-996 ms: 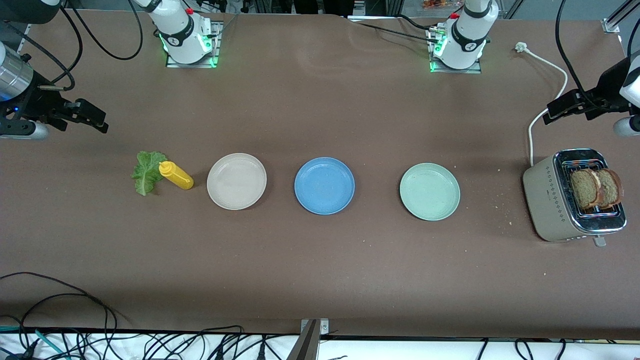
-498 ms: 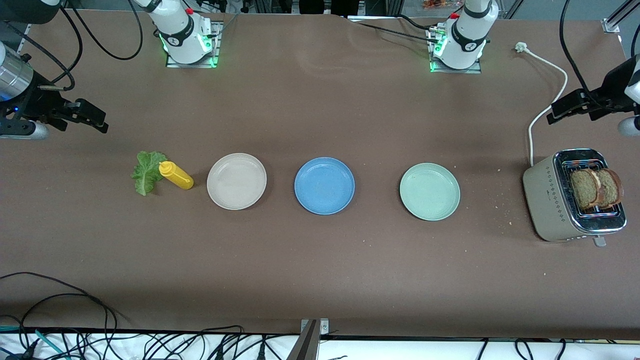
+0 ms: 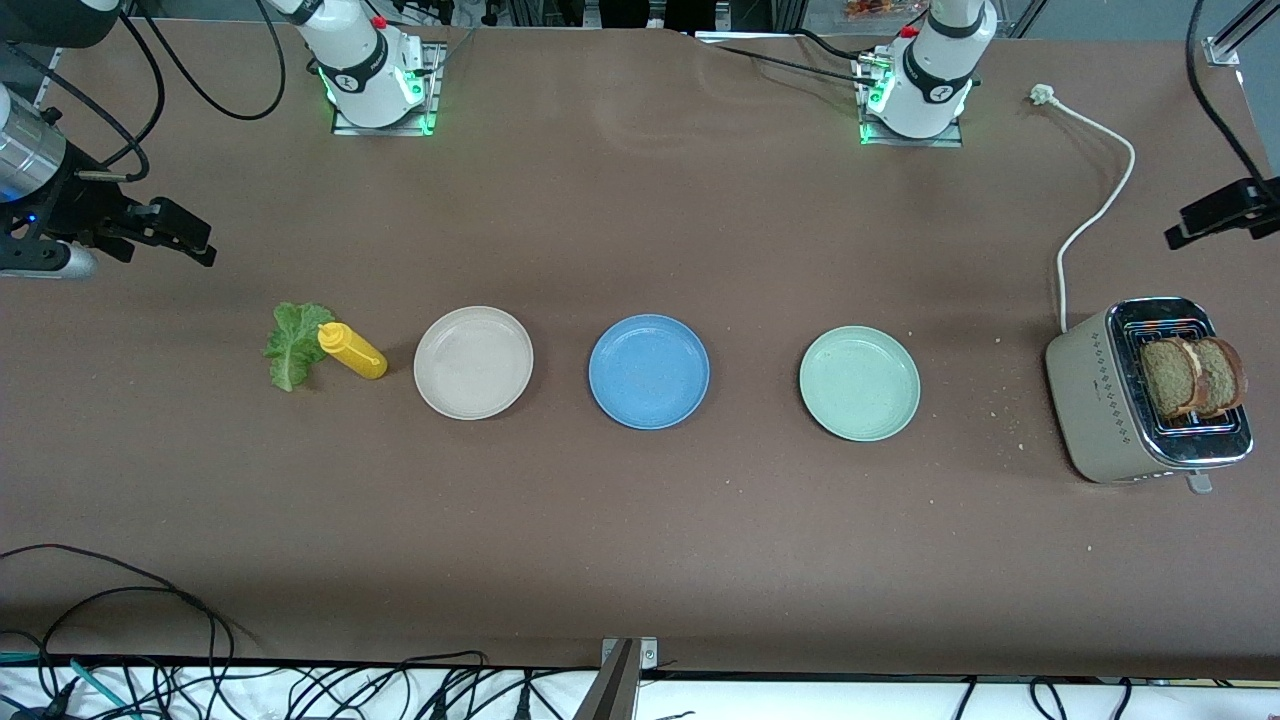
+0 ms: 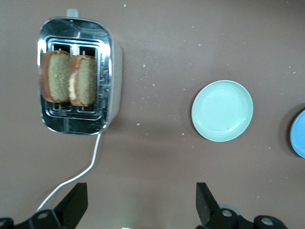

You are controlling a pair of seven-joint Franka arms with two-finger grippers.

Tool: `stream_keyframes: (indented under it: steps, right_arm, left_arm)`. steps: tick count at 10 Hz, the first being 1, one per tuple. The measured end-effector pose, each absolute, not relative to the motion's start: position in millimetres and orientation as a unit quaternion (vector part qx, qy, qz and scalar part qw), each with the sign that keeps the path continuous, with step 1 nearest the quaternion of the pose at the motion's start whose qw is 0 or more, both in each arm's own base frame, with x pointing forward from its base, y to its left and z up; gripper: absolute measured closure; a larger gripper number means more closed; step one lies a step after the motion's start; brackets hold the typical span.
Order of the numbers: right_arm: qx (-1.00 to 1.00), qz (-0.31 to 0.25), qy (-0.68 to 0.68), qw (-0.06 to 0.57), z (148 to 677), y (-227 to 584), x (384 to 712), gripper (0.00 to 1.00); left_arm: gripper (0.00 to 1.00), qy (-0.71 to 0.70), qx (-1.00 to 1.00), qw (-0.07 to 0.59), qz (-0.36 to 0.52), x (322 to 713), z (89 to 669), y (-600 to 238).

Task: Make sandwich in blue plate with both arms
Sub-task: 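Move the left gripper down over the toaster onto a bread slice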

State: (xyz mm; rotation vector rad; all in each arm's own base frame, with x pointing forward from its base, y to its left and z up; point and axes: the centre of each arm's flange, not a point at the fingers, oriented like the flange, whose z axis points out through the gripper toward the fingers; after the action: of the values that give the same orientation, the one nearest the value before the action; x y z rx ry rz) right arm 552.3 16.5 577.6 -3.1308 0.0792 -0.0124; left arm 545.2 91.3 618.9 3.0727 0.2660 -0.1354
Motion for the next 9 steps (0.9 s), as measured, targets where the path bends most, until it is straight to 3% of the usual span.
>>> stream_keyframes:
  steps: [5, 9]
  right_arm:
    - [-1.000, -0.004, 0.025, 0.005, 577.6, 16.4, 552.5, 0.00]
    - [-1.000, -0.004, 0.025, 0.005, 577.5, 16.3, 552.7, 0.00]
  left_arm:
    - [0.00, 0.099, 0.994, 0.011, -0.052, 563.2, 572.4, 160.9]
    - [0.00, 0.122, 0.987, 0.005, -0.102, 585.6, 486.6, 204.8]
